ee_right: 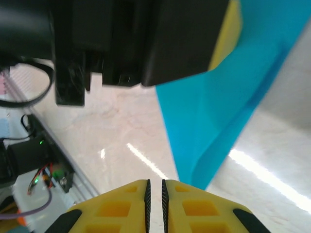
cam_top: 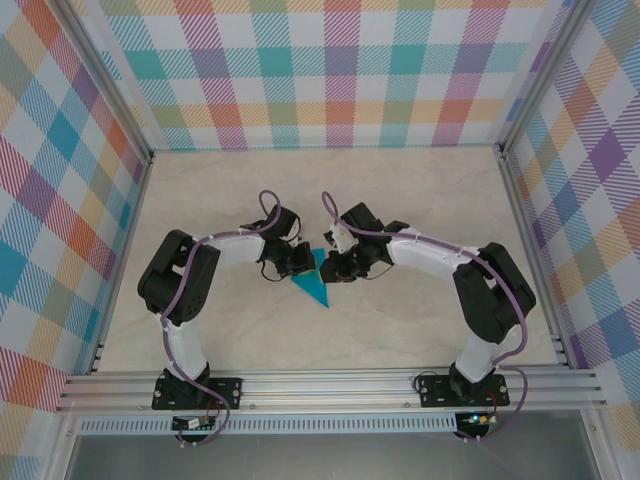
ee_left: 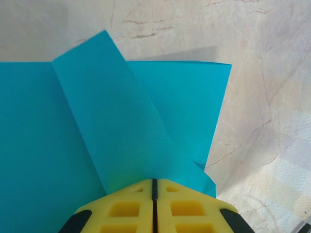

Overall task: Fold a paper plane with a square sheet of paper (fold left side to right side)
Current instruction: Fourth fold the wing at the center of the table.

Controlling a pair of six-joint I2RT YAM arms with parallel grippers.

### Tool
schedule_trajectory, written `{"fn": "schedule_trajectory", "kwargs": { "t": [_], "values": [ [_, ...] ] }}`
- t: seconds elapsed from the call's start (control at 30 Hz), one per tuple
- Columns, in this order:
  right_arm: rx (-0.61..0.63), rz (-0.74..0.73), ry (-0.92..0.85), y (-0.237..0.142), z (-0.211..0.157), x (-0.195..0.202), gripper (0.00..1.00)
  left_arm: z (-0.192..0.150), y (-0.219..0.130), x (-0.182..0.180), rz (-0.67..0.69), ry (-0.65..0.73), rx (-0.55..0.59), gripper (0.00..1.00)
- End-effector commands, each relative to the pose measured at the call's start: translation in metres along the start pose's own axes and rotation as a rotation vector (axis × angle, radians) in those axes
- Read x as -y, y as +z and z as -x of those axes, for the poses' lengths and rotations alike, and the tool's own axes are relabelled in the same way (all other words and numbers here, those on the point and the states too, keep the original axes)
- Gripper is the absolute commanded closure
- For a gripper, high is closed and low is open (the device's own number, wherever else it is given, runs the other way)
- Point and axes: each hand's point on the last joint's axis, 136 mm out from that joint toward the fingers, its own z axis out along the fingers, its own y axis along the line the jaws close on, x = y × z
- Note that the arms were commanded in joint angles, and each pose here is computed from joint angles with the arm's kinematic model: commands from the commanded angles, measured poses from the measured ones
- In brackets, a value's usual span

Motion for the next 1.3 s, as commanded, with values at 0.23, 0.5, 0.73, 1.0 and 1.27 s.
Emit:
{"fn": "schedule_trajectory", "kwargs": {
  "t": [0.23,0.5,0.73,1.0,1.27],
  "values": [
    [-0.067,0.045,0.067,0.033,-0.005,0.005,0.84,-0.024,0.006,-0.039,0.146,-0.043,-0.055,0.92],
    [-0.118,-0.037,0.095,0.044,-0.017,0.026,0.84,-0.024,0.007,-0.039,0.15,-0.04,-0.056,0.92],
    [-0.135,-0.082,0.095,0.048,-0.023,0.034,0.84,-0.023,0.006,-0.039,0.152,-0.04,-0.056,0.93],
    [-0.139,-0.121,0.094,0.049,-0.025,0.041,0.85,-0.024,0.006,-0.039,0.154,-0.041,-0.056,0.93],
    [-0.157,-0.138,0.089,0.053,-0.027,0.043,0.85,-0.024,0.006,-0.04,0.157,-0.04,-0.054,0.93]
  ]
}}
